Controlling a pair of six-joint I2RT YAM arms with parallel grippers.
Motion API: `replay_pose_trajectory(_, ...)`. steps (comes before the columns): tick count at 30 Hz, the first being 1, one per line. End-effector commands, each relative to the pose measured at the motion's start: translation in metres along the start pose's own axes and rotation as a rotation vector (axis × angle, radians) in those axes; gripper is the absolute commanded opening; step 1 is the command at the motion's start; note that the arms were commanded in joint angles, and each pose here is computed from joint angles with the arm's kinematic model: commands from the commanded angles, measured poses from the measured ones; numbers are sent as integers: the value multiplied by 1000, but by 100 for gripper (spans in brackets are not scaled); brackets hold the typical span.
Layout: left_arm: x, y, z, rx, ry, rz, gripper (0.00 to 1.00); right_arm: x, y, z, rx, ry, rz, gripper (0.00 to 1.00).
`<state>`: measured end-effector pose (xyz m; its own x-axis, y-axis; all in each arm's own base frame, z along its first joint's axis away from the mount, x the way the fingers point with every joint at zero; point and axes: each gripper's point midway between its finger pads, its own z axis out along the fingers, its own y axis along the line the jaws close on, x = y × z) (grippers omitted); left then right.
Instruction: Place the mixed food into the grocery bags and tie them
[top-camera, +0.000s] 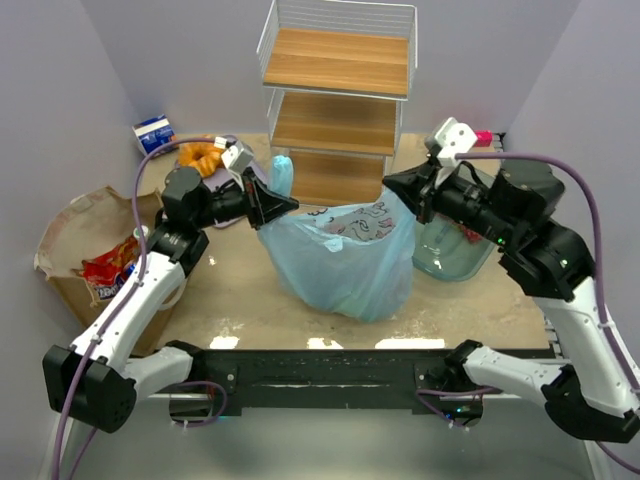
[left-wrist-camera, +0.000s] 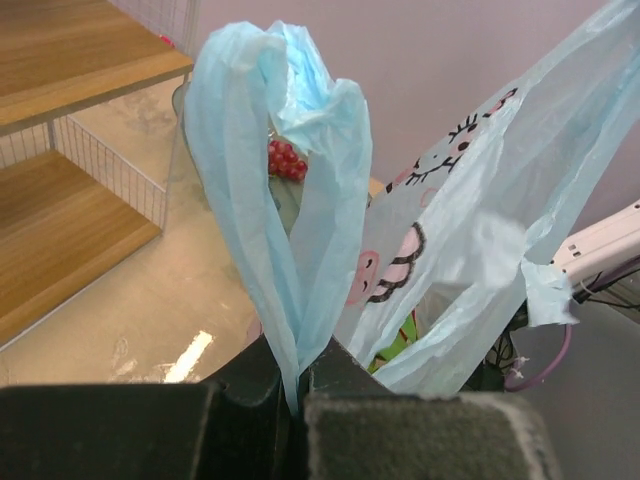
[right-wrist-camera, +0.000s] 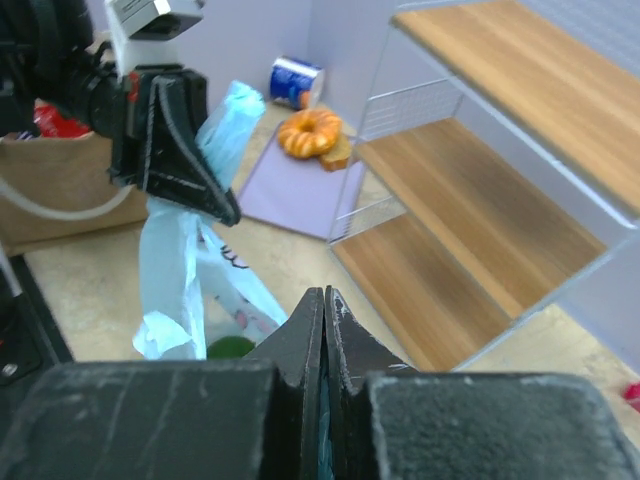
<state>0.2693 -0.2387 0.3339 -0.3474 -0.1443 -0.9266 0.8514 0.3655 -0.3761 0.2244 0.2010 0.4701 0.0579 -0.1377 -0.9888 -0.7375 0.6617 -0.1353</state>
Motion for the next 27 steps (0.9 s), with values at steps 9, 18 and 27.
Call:
replay_pose_trajectory(9, 56, 86, -17, -375, 188, 36, 0, 91, 46, 111, -304, 196, 211, 0)
replay_pose_trajectory(18, 46, 112, -33, -391, 149, 56, 0, 32, 28, 111, -318, 14, 153, 95)
replay_pose_trajectory(27, 49, 108, -38, -325, 126, 71, 0, 34, 2, 65, -487, -95, 145, 99)
